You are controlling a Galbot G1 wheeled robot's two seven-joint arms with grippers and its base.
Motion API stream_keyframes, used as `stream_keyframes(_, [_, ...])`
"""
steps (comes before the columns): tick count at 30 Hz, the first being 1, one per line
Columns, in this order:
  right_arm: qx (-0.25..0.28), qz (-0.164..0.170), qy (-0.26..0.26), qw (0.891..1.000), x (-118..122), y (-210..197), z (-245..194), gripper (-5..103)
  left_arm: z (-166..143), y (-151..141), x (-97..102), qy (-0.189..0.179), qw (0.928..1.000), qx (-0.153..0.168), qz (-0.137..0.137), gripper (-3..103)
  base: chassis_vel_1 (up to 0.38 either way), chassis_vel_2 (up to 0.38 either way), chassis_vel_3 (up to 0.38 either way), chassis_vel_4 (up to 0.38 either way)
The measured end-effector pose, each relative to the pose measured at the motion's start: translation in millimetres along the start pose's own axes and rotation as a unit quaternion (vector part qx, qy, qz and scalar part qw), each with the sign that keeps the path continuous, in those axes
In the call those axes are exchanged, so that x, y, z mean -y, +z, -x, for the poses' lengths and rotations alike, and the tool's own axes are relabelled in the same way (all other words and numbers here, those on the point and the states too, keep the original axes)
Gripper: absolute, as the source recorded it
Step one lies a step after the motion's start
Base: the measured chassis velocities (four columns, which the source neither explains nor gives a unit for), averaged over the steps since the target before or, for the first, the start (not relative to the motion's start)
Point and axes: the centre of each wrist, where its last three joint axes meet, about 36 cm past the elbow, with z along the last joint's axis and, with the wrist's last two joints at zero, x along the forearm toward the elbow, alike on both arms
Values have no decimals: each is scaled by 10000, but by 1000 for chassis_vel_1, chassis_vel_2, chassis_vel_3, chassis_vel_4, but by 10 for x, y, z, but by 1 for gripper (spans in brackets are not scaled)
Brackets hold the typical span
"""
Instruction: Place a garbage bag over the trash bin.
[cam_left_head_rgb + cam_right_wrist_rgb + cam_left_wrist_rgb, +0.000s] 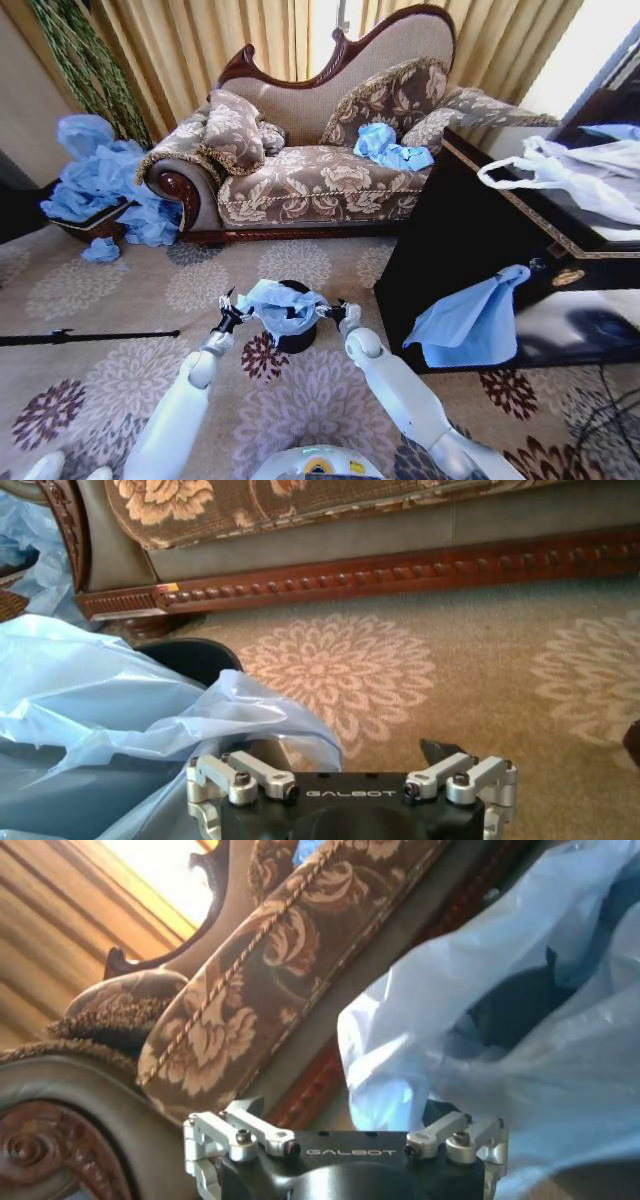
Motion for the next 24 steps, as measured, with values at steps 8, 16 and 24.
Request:
stream_keyframes(8, [-1,-19,42,10000,29,-13,10,100,177,-25,48,209,9994,237,-171,82,0,0,0,0])
stream_keyframes(16, [-29,-14,20,10000,-2,14,22,100,195,-76,45,210,9988,318,-315,55,0,0,0,0])
stream_keyframes(24, [-19,-45,2,10000,-27,-3,51,100,172,-129,84,184,9979,312,-540,28,0,0,0,0])
